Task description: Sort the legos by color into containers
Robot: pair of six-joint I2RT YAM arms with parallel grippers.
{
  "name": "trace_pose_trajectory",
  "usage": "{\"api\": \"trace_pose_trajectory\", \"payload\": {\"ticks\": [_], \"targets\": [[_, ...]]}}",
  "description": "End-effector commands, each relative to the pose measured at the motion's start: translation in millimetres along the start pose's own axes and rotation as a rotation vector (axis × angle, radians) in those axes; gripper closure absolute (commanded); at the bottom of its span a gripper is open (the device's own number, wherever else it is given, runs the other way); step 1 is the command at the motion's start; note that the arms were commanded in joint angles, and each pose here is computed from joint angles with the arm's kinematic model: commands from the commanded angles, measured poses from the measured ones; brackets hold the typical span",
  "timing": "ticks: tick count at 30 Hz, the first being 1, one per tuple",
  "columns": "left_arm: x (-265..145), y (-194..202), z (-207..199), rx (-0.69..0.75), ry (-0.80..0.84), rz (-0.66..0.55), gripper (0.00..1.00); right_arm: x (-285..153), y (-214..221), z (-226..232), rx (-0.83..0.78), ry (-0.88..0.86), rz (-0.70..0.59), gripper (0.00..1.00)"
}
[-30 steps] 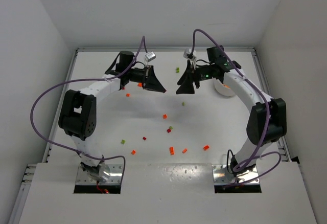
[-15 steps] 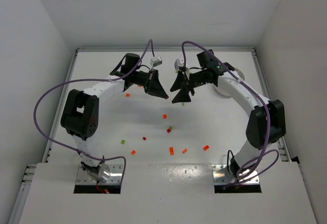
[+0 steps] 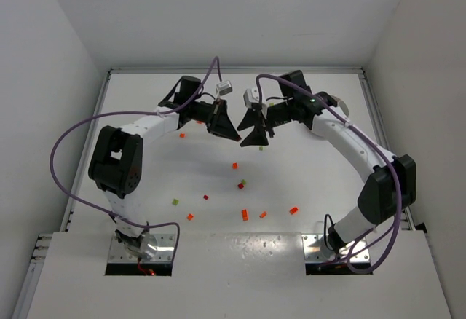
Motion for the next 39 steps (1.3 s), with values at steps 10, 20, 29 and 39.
{"api": "trace_pose_trajectory", "payload": {"ticks": [10,20,29,39], "targets": [[7.4,0.0,-12.9,0.065,0.088,0.076,1.0,6.7,6.7,-1.0,-0.09,0.035,0.036,0.44],[10.2,-0.2,-18.3,0.084,0.092,0.083,1.0,10.0,9.9,-5.2,-0.089,0.072,0.053,0.7],[7.6,-3.5,-18.5,0.076,0.072,0.064,0.47,9.5,19.8,-6.0,-0.086,0.123,0.119,0.95],[-58.0,-38.6,4.8,0.119,-0.29,-0.265,0.0,-49.4,50.0,-16.3,0.171,0.456,0.24,1.0]]}}
Point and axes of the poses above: each gripper's point midway between its finger pads, its own x axis out along the fingers, its own z axis along the line the jaws close on, y = z × x, the point moved 8 cm from there along -x, back along the fingers
